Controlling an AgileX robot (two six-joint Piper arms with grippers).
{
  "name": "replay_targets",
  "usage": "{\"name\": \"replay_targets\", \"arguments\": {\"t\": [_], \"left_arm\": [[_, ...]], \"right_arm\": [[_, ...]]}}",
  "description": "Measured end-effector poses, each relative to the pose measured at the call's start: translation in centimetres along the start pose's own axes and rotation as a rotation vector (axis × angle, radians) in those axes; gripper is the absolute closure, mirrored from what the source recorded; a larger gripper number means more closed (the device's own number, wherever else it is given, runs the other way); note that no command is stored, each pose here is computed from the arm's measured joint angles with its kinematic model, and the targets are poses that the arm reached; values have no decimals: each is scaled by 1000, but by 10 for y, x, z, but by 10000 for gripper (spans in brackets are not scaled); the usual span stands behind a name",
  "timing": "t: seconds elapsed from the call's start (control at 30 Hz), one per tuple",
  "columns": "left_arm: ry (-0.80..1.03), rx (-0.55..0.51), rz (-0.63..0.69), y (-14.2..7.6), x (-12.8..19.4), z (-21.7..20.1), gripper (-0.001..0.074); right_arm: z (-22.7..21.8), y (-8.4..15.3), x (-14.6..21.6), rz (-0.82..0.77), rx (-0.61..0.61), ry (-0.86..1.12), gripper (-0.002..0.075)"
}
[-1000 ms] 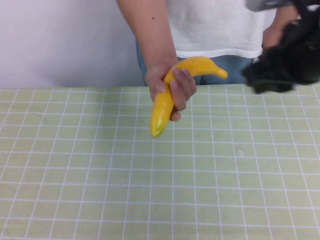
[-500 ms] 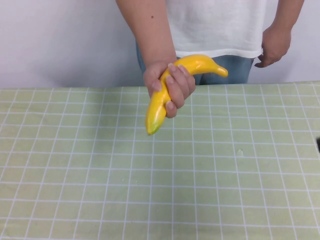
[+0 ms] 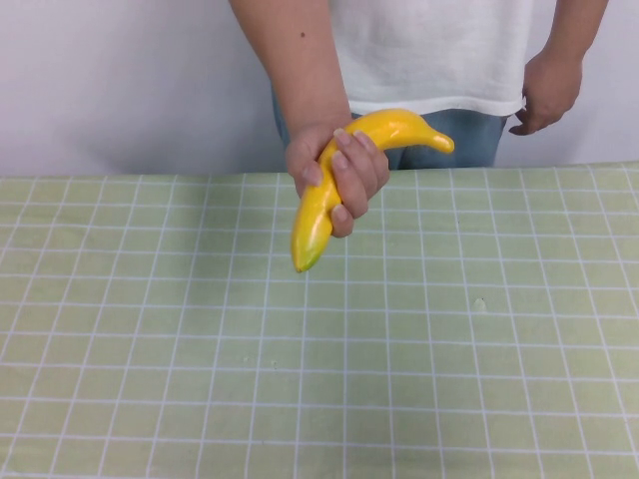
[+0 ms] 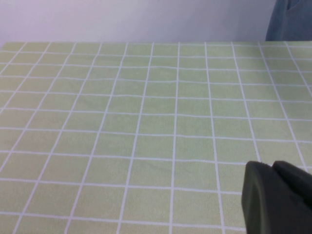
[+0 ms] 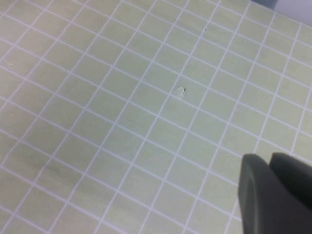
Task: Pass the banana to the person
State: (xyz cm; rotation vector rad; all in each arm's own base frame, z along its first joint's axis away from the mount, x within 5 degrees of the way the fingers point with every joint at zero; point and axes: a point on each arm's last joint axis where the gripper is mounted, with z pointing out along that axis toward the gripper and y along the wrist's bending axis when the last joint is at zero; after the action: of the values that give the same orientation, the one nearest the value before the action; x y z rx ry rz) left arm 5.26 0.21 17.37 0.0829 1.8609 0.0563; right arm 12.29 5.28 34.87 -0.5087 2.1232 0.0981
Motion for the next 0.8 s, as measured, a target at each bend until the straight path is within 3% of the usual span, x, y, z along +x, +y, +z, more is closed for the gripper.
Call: {"name": "replay_targets", "arguments": {"t": [0.43,0.67,0.8], "left_arm": [[0,0,0,0,0,0,739],[0,0,0,0,0,0,739],[0,0,0,0,0,0,739]], "right_arm": [[-1,-15,-5,-187,169,-38,733],[-10,-20,-5,-3,174,-198,733],[-8,-23,13,59,202,-330,733]]}}
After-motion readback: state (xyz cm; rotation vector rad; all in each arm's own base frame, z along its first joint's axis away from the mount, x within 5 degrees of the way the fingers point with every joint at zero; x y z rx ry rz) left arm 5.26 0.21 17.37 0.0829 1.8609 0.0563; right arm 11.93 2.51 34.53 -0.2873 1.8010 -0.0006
